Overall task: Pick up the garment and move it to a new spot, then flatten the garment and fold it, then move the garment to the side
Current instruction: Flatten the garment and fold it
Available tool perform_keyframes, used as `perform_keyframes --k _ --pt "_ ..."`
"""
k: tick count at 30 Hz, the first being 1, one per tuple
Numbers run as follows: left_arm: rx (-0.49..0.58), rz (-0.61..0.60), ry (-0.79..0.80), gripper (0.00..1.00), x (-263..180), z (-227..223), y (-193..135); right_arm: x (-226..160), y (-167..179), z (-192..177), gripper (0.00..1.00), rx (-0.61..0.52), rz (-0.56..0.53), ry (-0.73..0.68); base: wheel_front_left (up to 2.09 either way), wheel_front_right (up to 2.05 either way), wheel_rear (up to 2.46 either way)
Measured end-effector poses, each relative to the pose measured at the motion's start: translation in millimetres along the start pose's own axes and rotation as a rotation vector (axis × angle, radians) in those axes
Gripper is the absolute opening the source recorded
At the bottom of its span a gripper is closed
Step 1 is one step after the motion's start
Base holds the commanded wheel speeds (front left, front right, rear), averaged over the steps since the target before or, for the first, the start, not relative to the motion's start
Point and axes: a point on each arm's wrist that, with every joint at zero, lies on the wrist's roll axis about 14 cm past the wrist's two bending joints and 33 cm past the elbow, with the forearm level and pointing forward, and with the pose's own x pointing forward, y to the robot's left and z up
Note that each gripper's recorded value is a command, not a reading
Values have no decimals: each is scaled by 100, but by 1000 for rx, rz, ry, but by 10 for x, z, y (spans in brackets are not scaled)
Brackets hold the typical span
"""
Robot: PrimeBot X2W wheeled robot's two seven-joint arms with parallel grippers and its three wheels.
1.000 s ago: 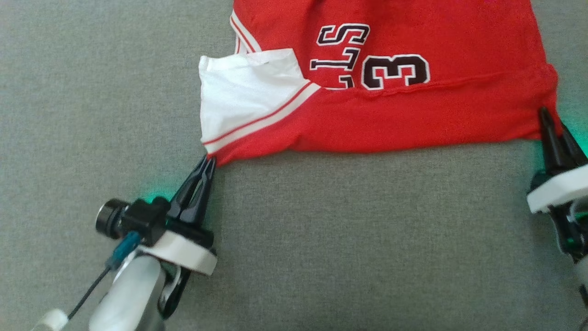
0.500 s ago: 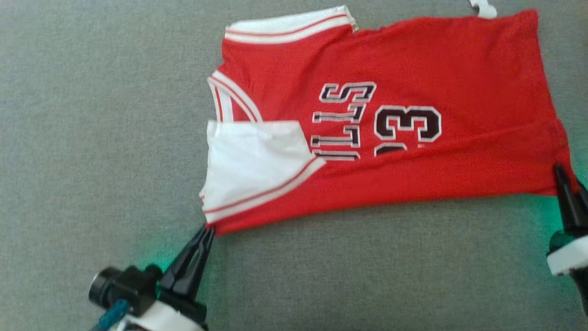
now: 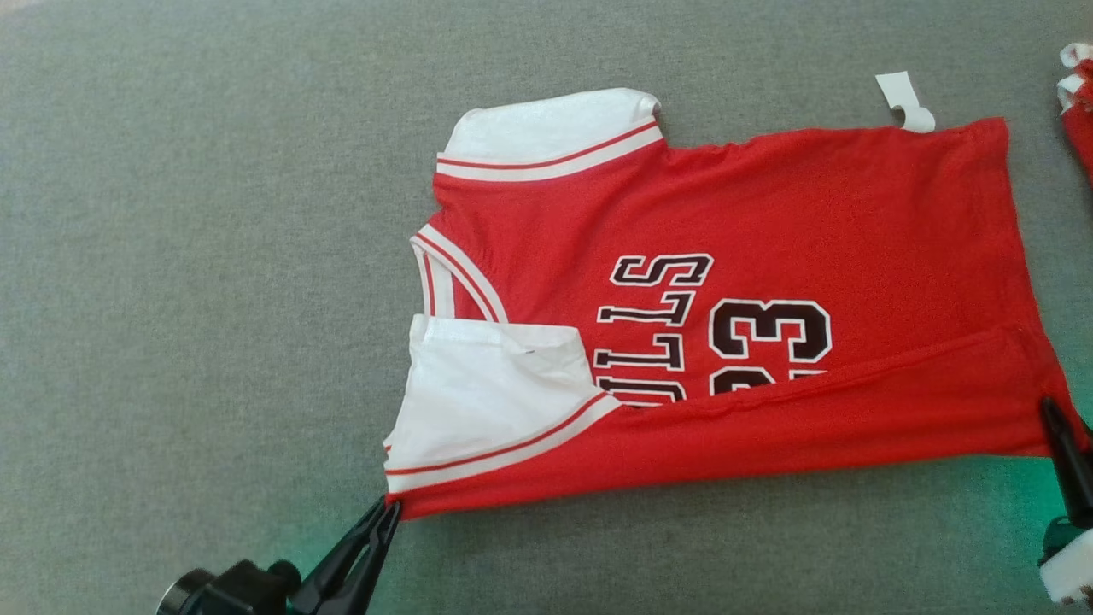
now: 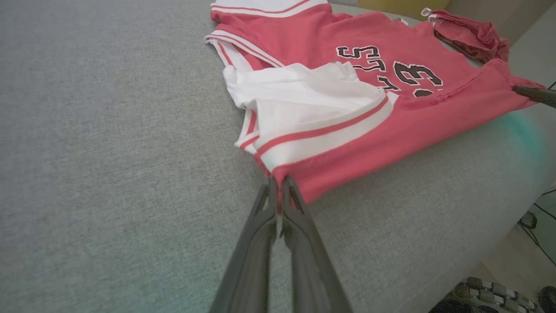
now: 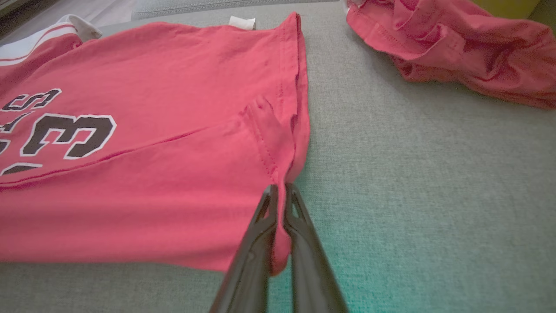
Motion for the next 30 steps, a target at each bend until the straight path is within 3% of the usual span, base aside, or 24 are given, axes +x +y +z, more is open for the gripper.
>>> perform_keyframes --k 5,6,7,8,9,16,25,30 --pt "2 -9 4 0 -33 11 -30 -25 27 27 0 23 -2 -8 0 0 0" --pt "3 -10 3 0 -40 11 -40 -25 34 28 28 25 -1 -8 0 0 0" --pt "4 -11 7 27 -46 3 -49 -27 38 20 87 26 -1 -4 0 0 0" --pt "3 -10 10 80 -52 -9 -51 -28 38 18 100 31 -2 -3 0 0 0" --pt "2 -8 16 100 -57 -25 -51 -28 34 26 100 40 -7 -9 0 0 0" --pt "28 -36 -12 100 48 179 -57 0 -50 195 100 30 -33 -68 0 0 0" --pt "275 -129 -186 100 642 1574 160 293 95 486 100 -25 2 -140 0 0 0" --pt "277 -167 -58 100 1209 1842 366 531 150 623 100 -46 13 -166 0 0 0"
